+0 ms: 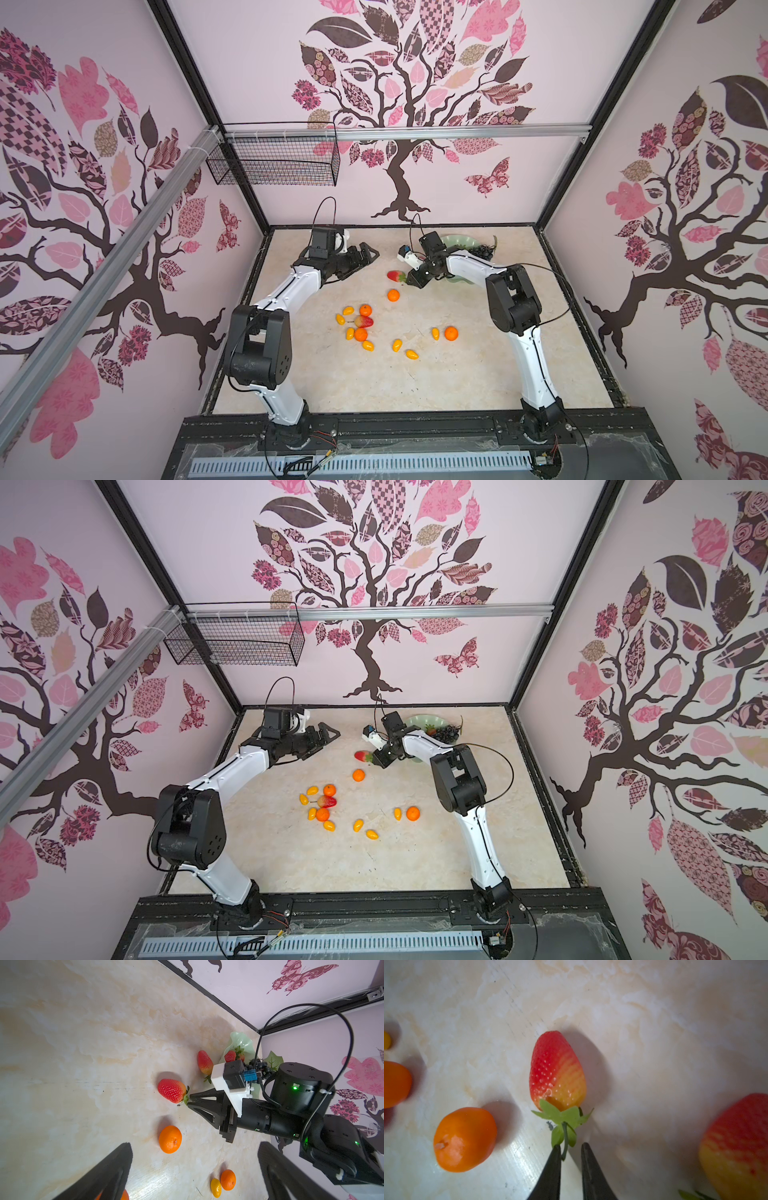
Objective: Place and organize the fake fruits in the fruit bowl
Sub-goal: 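Close the right gripper on the strawberry's green leaves, then lift the strawberry with the right gripper over the green bowl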
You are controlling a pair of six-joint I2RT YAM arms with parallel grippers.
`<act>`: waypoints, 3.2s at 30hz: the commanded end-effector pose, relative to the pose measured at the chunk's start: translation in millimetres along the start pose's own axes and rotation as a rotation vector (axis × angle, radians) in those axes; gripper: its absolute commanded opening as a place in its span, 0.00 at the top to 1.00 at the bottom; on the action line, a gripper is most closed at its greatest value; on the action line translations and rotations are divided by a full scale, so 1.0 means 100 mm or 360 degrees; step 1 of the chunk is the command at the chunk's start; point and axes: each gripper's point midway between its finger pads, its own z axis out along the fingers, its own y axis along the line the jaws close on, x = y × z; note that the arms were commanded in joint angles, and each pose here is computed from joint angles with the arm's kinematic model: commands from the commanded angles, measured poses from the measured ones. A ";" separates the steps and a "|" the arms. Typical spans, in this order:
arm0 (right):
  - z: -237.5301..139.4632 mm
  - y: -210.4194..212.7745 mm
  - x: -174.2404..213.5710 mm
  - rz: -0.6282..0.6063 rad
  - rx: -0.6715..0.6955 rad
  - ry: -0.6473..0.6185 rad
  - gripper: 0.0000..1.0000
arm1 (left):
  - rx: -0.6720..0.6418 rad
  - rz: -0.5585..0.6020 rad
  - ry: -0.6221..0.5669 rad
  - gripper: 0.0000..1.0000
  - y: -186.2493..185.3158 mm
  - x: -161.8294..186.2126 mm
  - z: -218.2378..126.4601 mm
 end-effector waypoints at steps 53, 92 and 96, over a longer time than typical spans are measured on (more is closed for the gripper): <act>-0.86 -0.01 -0.76 0.0113 0.0157 -0.0563 1.00 | -0.0011 0.0045 -0.0052 0.01 -0.09 -0.01 0.08; -1.03 -1.62 0.08 0.0884 0.0717 -0.0616 1.00 | 0.0085 0.0423 0.0096 0.01 -1.07 0.51 0.80; -0.94 -1.64 0.12 0.0908 0.0694 -0.0581 1.00 | 0.0075 0.0423 0.0097 0.01 -1.06 0.51 0.80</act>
